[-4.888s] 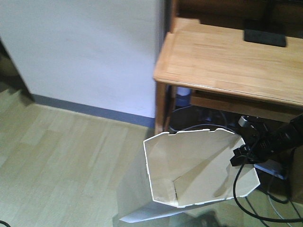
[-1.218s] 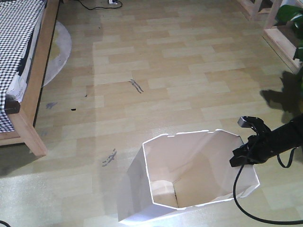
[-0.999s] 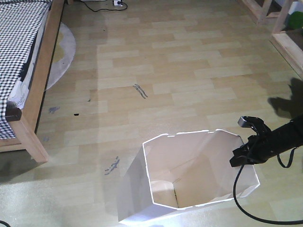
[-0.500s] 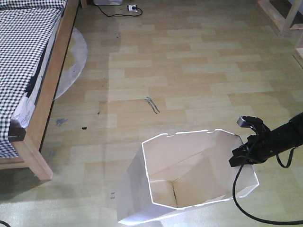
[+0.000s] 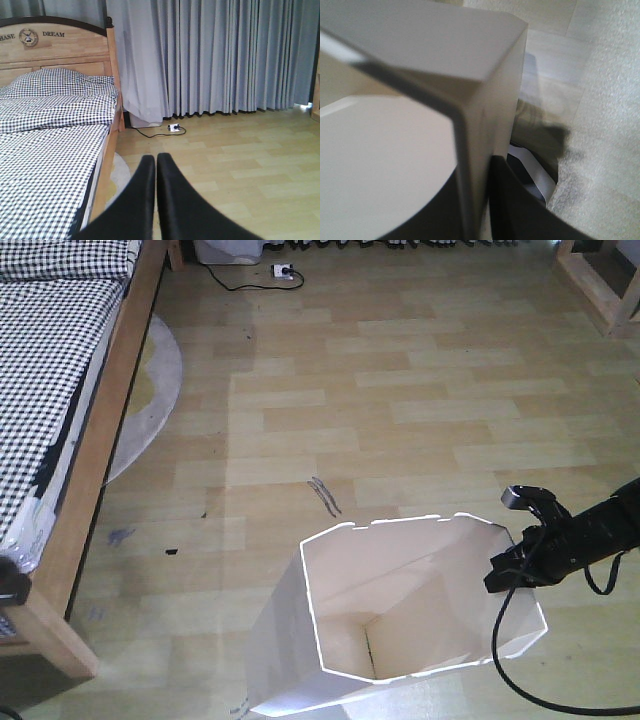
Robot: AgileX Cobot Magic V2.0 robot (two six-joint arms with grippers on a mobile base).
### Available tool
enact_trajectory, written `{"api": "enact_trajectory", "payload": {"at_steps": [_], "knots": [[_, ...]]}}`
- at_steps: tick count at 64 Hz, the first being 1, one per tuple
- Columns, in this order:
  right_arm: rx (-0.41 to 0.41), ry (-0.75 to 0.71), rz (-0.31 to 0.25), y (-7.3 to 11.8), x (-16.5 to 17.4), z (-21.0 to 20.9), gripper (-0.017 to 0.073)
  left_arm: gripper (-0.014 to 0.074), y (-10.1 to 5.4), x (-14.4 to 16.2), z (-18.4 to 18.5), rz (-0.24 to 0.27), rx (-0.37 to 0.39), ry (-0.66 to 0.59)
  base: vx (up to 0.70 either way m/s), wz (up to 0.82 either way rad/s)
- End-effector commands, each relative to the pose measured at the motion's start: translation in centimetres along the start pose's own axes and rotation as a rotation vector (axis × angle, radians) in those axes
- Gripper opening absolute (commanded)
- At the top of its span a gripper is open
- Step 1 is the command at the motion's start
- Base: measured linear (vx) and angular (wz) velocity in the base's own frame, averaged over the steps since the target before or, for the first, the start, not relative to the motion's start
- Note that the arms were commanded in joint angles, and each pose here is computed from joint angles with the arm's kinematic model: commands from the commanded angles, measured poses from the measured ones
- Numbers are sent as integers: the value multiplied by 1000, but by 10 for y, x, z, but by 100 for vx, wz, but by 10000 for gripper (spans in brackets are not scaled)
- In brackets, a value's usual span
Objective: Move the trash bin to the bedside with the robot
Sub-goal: 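Drive forward toward the bed head, holding the bin with the right gripper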
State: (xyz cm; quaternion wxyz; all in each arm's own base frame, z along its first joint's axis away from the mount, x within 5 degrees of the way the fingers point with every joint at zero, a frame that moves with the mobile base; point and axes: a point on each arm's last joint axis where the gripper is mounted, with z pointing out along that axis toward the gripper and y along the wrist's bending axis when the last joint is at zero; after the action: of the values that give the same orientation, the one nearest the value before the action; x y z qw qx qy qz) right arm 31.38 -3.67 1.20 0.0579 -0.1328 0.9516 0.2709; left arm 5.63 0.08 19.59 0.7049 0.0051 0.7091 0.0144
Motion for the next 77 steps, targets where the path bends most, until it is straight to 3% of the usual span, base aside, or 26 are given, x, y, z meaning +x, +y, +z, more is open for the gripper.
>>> {"api": "enact_trajectory", "payload": {"at_steps": [1, 77], "knots": [[-185, -70, 13, 26, -14, -23, -3, -6, 0, -3, 0, -23, 7, -70, 29, -1], [-186, -70, 13, 26, -14, -23, -3, -6, 0, -3, 0, -23, 7, -70, 27, 0]]}}
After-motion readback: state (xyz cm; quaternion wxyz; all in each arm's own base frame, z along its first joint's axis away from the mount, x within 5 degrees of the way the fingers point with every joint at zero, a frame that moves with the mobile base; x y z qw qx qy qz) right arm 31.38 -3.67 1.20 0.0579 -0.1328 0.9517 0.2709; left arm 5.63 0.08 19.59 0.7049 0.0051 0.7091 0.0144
